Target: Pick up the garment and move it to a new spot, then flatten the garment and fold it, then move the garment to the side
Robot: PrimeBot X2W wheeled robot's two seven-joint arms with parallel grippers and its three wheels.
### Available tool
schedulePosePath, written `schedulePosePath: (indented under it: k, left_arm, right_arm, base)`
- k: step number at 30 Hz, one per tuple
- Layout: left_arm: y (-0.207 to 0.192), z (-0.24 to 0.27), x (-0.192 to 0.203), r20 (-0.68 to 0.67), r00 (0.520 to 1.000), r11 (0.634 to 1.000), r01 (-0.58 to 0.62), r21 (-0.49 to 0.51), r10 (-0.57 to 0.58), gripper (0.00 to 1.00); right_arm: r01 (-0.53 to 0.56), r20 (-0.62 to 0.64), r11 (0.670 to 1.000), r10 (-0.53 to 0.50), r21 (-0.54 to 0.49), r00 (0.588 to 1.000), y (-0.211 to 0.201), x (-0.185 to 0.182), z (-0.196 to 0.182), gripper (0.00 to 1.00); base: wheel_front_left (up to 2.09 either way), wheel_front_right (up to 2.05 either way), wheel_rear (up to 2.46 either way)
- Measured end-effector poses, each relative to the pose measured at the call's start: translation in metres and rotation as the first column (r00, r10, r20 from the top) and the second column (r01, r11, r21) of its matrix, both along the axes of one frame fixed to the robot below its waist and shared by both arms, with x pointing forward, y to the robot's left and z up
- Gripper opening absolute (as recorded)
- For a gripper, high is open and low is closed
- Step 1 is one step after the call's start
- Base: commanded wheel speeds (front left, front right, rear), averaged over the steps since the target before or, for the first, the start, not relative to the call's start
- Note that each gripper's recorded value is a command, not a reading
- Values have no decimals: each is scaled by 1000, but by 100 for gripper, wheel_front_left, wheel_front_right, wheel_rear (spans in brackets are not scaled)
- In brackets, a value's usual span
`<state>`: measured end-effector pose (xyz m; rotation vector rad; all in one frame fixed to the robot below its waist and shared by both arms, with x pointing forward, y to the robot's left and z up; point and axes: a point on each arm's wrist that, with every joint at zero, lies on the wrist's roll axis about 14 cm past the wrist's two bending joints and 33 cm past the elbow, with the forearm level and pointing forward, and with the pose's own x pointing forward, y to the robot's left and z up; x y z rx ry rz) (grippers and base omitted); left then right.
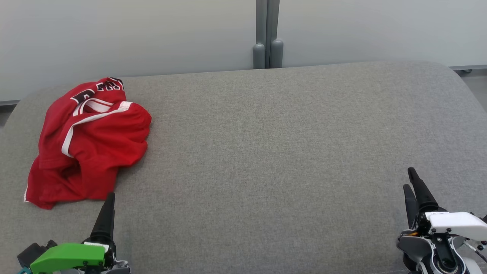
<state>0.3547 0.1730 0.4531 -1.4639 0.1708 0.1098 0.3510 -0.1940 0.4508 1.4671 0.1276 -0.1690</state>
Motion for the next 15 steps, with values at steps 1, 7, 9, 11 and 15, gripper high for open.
schedulePosePath:
  k: [1, 7, 9, 11, 15]
  left_arm:
    - [0, 2, 1, 6, 1000, 1000, 1, 16, -2, 100]
    - [1, 13, 5, 34, 999, 992, 13, 124, -18, 100]
    - [1, 15, 6, 35, 999, 986, 23, 163, -29, 100]
    - [-1, 18, 6, 42, 998, 978, 32, 204, -41, 100]
    - [-3, 24, 8, 56, 996, 958, 44, 283, -63, 100]
  right_arm:
    - [2, -1, 1000, -2, -19, 1000, -1, 1, 1, 100]
    - [-19, 21, 990, 22, -140, 1000, -2, 4, 12, 100]
    - [-33, 20, 981, 37, -193, 999, -2, 5, 14, 100]
    - [-43, 23, 971, 50, -237, 999, 0, 5, 17, 100]
    - [-65, 33, 949, 79, -310, 996, 6, 7, 23, 100]
  base:
    - [0, 0, 0]
    - [0, 0, 0]
    - [0, 0, 0]
    - [0, 0, 0]
    - [0, 0, 0]
